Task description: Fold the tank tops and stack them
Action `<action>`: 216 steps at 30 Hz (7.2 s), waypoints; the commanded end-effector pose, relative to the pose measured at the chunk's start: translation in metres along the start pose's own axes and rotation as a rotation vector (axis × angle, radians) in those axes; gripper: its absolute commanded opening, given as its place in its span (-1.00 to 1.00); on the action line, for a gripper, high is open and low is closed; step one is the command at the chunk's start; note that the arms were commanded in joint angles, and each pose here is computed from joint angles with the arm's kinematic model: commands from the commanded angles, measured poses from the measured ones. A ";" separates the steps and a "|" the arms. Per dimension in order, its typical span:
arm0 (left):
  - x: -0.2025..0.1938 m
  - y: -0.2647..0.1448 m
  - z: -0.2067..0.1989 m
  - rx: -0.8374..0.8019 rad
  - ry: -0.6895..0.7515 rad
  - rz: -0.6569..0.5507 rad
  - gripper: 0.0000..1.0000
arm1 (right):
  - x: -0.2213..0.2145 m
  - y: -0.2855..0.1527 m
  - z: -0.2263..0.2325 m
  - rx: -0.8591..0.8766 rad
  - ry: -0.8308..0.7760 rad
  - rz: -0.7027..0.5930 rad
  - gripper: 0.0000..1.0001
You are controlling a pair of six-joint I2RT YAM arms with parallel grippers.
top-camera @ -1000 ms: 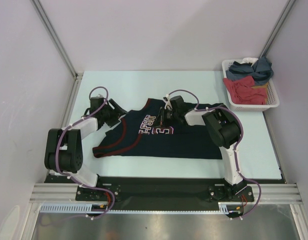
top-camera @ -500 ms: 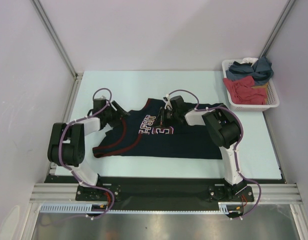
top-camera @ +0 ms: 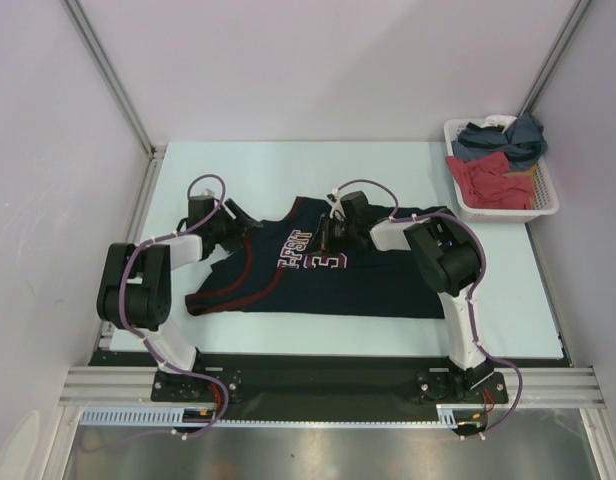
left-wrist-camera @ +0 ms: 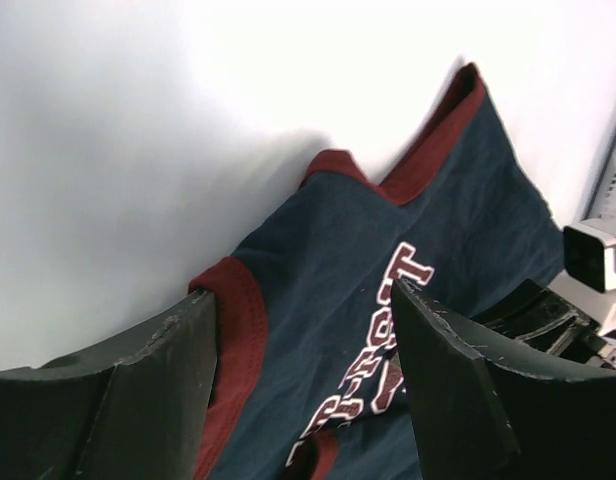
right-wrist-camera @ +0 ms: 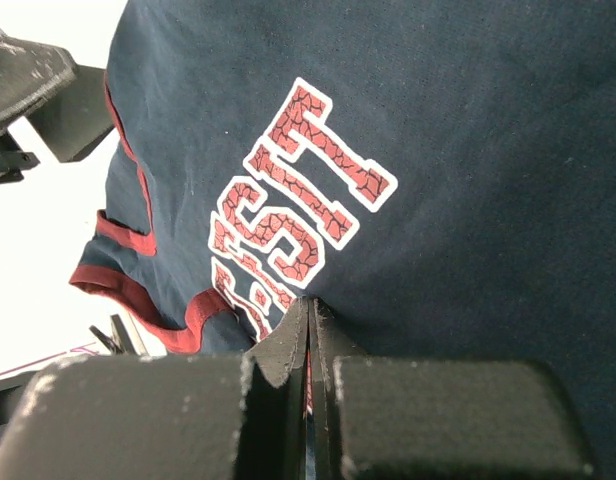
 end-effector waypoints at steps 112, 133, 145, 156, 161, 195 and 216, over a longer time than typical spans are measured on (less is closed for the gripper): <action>0.142 -0.051 0.028 0.607 0.279 -0.231 0.99 | 0.006 -0.002 -0.058 -0.258 0.099 -0.060 -1.00; 0.074 0.001 0.064 0.266 0.033 -0.027 0.38 | 0.008 -0.007 -0.056 -0.262 0.092 -0.070 -1.00; 0.071 0.007 0.061 0.201 0.020 -0.036 -0.51 | 0.007 -0.006 -0.057 -0.260 0.097 -0.065 -1.00; 0.113 -0.028 0.057 0.551 0.210 -0.147 -0.99 | 0.008 -0.005 -0.059 -0.260 0.100 -0.065 -1.00; 0.136 -0.041 0.044 0.694 0.298 -0.175 -1.00 | 0.007 -0.004 -0.060 -0.260 0.104 -0.061 -1.00; 0.082 0.059 -0.129 0.107 0.630 -0.041 0.59 | 0.080 -0.145 -0.002 -0.343 -0.112 -0.484 0.06; 0.035 0.129 -0.116 0.083 0.557 0.186 -0.31 | 0.154 -0.267 -0.065 -0.726 0.067 -0.802 0.00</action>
Point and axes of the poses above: each gripper's point midway between its finger pads, its own y axis out along the fingers, its own z axis along the line the jaws close on, x = y × z, the point moved 6 cm from there along -y, back along the fingers, and after that the axes turned 15 degrees about y, right-handed, at the moved point
